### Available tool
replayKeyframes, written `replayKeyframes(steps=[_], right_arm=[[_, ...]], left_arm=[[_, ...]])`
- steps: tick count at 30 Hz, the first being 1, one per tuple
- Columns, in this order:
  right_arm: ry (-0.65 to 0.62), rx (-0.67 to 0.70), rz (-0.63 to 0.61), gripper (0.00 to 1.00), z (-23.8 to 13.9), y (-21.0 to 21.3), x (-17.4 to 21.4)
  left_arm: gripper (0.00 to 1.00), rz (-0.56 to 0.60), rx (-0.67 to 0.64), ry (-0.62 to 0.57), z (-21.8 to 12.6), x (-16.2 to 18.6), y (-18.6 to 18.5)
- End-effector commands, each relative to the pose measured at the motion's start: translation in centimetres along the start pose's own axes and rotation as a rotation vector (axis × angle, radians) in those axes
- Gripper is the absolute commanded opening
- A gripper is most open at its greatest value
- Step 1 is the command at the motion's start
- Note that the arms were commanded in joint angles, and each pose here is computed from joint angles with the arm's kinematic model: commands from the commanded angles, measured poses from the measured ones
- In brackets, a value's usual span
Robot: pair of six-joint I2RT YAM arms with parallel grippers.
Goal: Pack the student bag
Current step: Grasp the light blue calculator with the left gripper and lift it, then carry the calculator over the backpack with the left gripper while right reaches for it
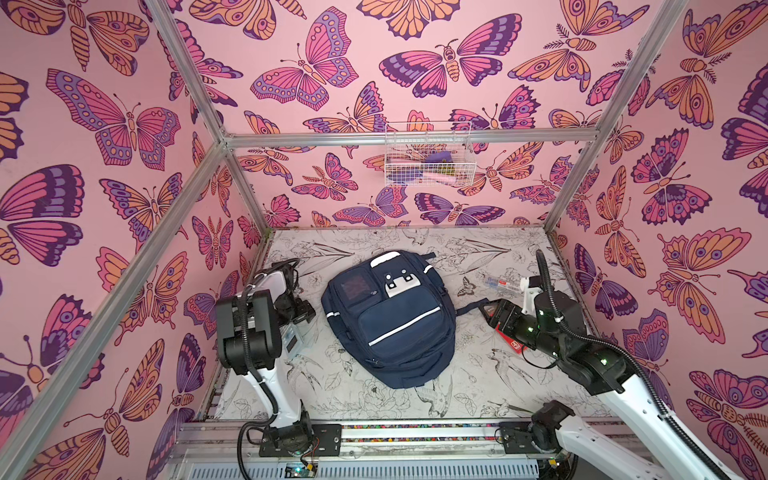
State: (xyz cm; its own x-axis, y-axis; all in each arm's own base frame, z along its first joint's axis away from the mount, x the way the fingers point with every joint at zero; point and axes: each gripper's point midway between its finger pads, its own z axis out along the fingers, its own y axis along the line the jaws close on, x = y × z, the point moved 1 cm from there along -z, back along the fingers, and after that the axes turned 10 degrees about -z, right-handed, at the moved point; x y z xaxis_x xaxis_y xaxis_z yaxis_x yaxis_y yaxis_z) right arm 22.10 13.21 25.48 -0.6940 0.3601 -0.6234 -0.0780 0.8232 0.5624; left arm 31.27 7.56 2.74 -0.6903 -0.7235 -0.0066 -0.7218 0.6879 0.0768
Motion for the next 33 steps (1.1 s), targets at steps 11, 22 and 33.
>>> replayKeyframes(steps=[11, 22, 33], right_arm=[[0.001, 0.039, -0.033, 0.76, -0.8, -1.1, 0.6], [0.006, 0.041, -0.025, 0.71, -0.5, -1.5, 1.1], [0.130, -0.171, -0.262, 0.59, 3.6, 6.9, 4.7]], left_arm=[[0.84, -0.039, 0.071, 0.098, 2.1, 1.1, -0.6], [0.54, -0.043, 0.096, 0.062, 0.7, 0.6, -0.8], [0.14, 0.038, 0.326, 0.019, -4.7, 2.8, -5.3]])
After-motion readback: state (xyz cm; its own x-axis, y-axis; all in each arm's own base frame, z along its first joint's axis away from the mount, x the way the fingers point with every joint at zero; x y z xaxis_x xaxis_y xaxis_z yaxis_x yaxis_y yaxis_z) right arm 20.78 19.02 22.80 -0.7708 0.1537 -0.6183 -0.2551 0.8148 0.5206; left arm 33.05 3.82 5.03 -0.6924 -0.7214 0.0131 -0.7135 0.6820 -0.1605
